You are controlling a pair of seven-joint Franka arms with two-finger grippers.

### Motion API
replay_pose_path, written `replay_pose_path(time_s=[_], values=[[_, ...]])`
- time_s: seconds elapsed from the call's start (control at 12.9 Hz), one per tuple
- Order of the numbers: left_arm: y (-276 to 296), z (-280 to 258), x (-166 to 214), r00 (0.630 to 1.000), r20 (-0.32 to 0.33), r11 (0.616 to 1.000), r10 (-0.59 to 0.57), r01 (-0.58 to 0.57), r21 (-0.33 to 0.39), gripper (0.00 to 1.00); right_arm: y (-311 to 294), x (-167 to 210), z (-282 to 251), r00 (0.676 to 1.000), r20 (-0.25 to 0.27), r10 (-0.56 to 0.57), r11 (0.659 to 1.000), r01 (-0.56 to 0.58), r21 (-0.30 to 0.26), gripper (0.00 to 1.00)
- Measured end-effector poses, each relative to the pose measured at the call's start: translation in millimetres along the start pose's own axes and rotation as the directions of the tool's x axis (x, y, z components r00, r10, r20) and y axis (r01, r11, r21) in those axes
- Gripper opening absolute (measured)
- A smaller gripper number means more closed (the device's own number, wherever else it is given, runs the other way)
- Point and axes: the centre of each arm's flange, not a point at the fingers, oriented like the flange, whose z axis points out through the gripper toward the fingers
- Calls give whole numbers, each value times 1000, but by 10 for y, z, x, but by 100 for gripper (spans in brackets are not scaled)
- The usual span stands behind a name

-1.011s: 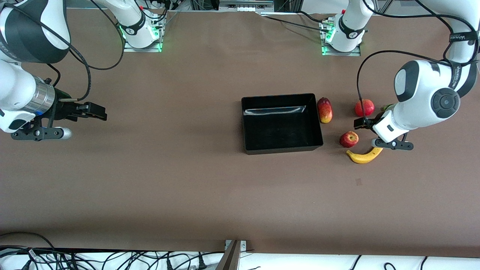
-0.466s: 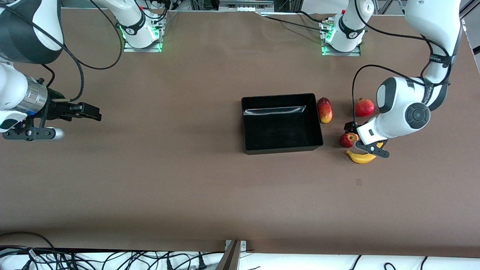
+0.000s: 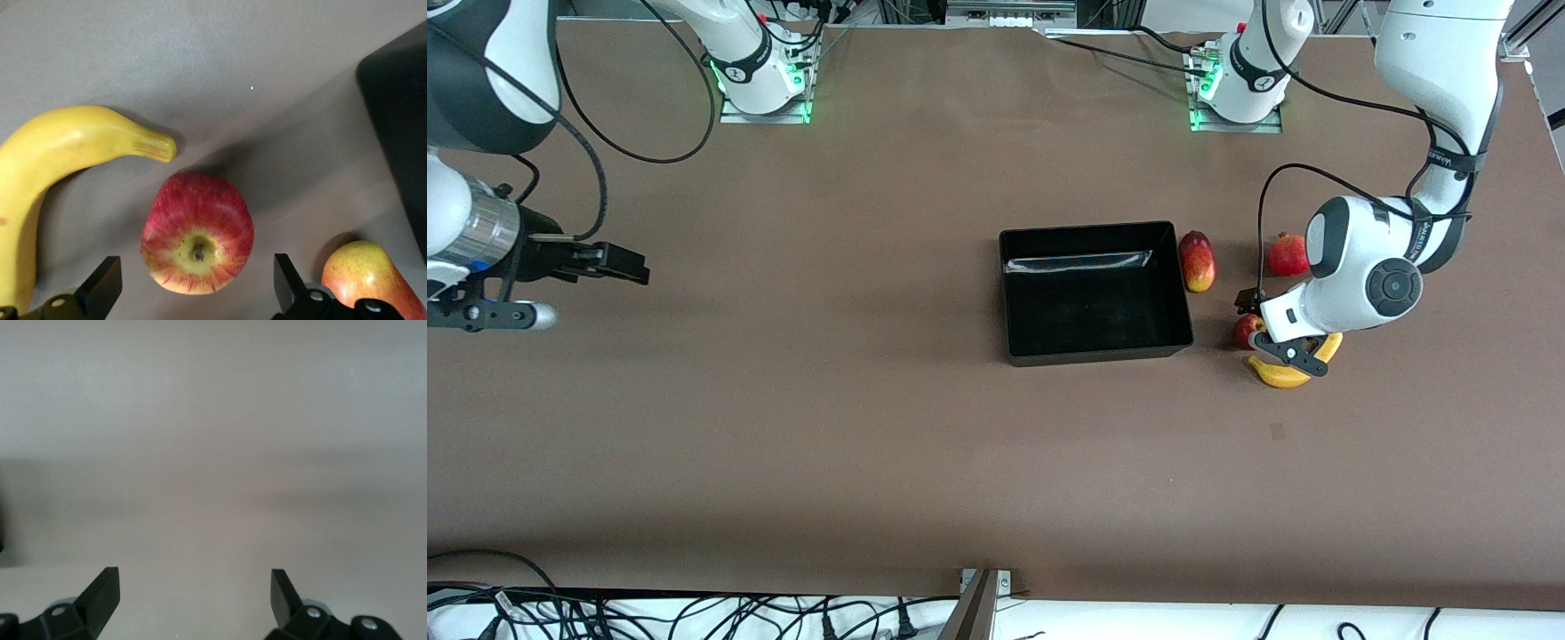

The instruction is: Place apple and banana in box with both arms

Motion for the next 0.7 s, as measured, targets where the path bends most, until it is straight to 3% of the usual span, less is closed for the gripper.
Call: replay_pose_path(time_s=[0.31,0.54,0.7], values=[[-19,156,17,1000,-23,1000,-1,2,12,100,142,-46,-289,999,-47,14,1000,-14,-8,100],[-21,207,18,1000,-24,1000,-2,2,13,100,164,-146,-252,999,31,17,1000,-16,-20,100],[-3,206,27,1000,-24,1000,2,-2,14,100,130,-206,-267,999,46,2,999,-1,-37,100]])
